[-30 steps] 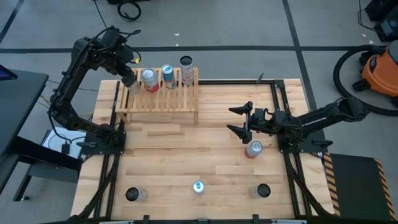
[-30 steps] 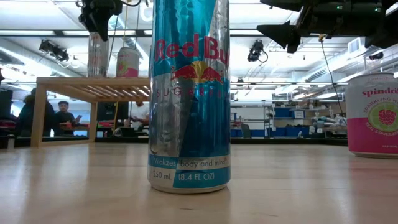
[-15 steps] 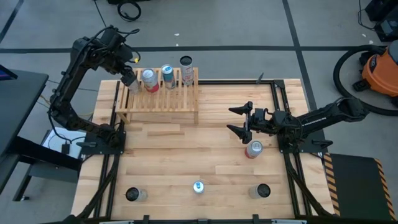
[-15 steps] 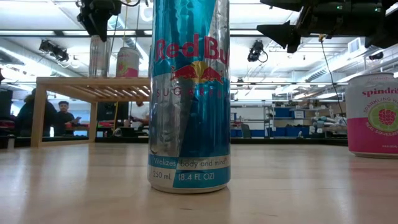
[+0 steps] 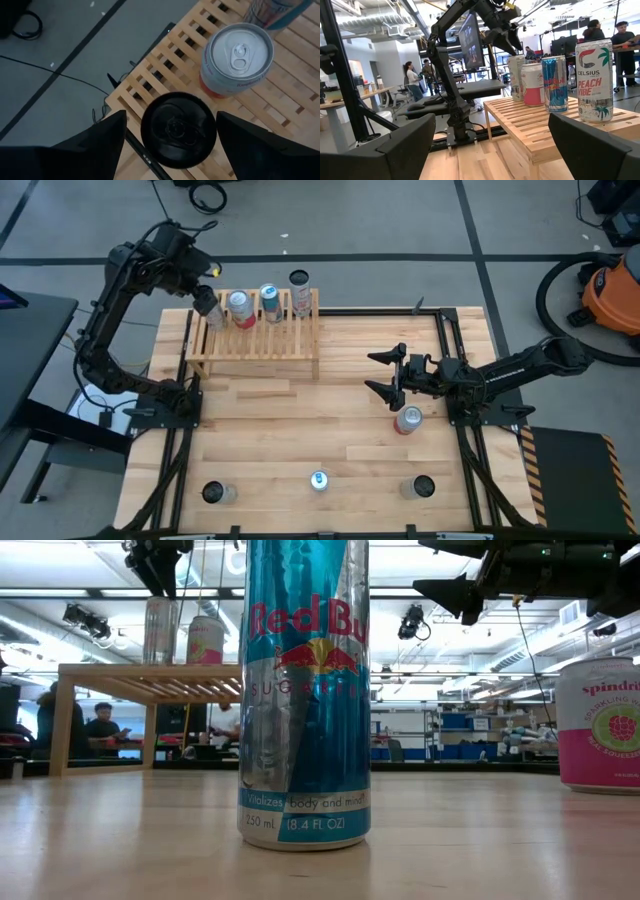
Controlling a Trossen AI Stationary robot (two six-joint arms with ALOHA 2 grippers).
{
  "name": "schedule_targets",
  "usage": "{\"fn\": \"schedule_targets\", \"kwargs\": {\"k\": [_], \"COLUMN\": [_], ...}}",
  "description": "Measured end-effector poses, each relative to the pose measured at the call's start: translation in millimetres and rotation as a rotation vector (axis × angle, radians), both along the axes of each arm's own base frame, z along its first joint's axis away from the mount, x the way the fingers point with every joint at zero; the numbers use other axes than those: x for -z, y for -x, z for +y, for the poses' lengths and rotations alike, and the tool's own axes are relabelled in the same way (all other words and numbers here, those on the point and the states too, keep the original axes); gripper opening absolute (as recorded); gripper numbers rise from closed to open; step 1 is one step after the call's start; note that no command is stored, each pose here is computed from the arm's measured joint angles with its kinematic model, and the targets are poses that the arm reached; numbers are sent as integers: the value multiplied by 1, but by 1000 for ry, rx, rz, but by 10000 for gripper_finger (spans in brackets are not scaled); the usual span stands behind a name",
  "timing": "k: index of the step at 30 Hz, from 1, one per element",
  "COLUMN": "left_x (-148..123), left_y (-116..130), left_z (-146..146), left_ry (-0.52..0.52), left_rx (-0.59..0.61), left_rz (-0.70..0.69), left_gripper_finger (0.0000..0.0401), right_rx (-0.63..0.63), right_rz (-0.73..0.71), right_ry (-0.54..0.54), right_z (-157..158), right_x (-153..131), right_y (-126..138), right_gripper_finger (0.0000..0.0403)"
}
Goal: Place canned beverage on shelf
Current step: Put the top white yellow soda can on the shelf, then adjust the white pink soda can on the shelf
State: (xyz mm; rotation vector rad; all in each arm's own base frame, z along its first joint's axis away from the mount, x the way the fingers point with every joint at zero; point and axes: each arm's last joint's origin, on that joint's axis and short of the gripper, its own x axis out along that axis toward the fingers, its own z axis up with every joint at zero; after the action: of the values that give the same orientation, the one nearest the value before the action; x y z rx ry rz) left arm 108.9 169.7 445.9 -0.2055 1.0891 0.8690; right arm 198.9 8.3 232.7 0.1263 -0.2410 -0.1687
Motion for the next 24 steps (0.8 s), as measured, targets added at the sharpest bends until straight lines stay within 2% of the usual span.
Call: {"fn": "schedule_targets", "kwargs": {"k": [5,9,17,21,24], "left_x": [-4,-22,-71,-83,-85], "left_y": [-1,2,9,13,17], "left_z": [2,-4,-35,-52,-63], "left_ry": [-42,-113,-255,-282,-286], "left_rx": [16,20,14,48,76], "left_rz": [-12,-59,-265,-326,-342], "left_gripper_finger": [309,309,309,309,309], "right_rx": [0,8,75,86,29], "right_rz": [0,-3,-48,-128,-164], "right_ry": [0,6,32,35,56], "right_z": [0,-1,-13,-17,-16], "right_x": [0,0,-5,-13,-16], "right_y": [0,0,1,4,5], "right_gripper_finger": [399,399,399,399,399]}}
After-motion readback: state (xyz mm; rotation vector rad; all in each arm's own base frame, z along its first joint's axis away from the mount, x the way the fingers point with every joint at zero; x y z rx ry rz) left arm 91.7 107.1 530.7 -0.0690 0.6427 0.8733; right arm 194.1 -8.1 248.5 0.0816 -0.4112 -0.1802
